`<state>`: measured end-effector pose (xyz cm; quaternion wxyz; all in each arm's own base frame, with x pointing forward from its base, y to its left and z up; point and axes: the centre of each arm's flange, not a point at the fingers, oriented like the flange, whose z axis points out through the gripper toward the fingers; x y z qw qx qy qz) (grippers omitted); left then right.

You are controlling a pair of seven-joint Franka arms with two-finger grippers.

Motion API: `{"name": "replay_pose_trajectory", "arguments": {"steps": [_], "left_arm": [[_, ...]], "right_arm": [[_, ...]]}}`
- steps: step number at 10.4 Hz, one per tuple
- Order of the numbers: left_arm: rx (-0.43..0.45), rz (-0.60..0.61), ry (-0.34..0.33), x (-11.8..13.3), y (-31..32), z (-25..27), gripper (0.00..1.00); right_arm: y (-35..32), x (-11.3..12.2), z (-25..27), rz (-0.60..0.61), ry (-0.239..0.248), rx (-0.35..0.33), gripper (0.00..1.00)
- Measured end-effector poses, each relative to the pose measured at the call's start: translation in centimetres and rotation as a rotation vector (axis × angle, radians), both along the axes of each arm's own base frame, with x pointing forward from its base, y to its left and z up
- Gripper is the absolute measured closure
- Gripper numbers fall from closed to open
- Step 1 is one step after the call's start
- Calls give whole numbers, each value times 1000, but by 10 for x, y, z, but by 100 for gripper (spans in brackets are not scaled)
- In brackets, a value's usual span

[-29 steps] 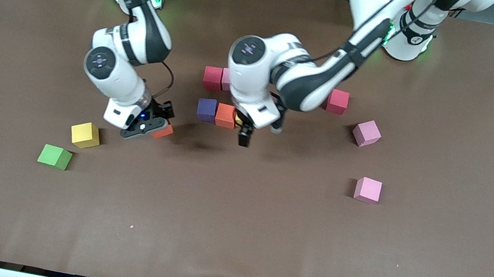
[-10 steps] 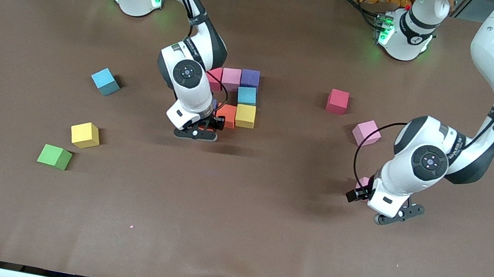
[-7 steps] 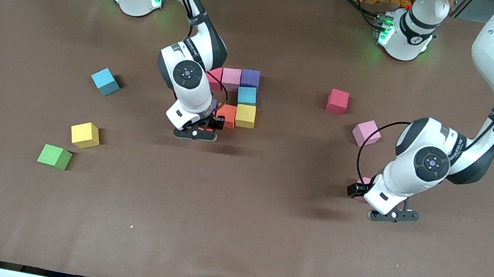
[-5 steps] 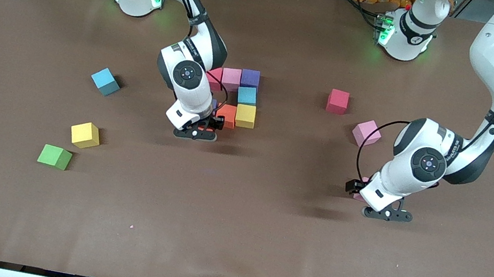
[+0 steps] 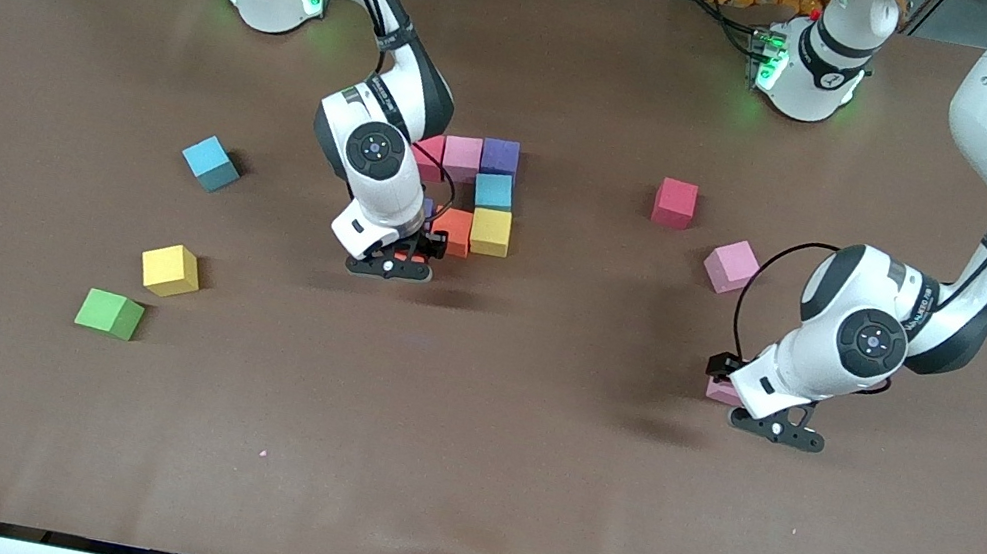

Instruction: Form number 2 with 11 blocks

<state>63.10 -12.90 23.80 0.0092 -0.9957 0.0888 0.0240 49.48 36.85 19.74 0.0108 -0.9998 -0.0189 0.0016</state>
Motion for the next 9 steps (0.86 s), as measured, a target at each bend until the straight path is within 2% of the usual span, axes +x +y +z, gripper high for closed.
{"name": "replay_pose_trajectory", "arguments": {"steps": [2,4,6,7,9], "left_arm": [[-4,-2,23,-3,-1,-13,0],[-8,-3,42,-5,-2,-25,0],[-10,-3,54,-7,-3,-33,0],[-11,-3,58,-7,-3,-36,0],[-14,-3,57,-7,-4,-37,0]], "right_arm": [[0,0,0,-2,1,-1,44],[0,0,0,-24,2,-1,37],[0,1,2,-45,-1,1,10],[1,4,8,-46,-6,4,1],[-10,17,45,-70,-11,3,0]]}}
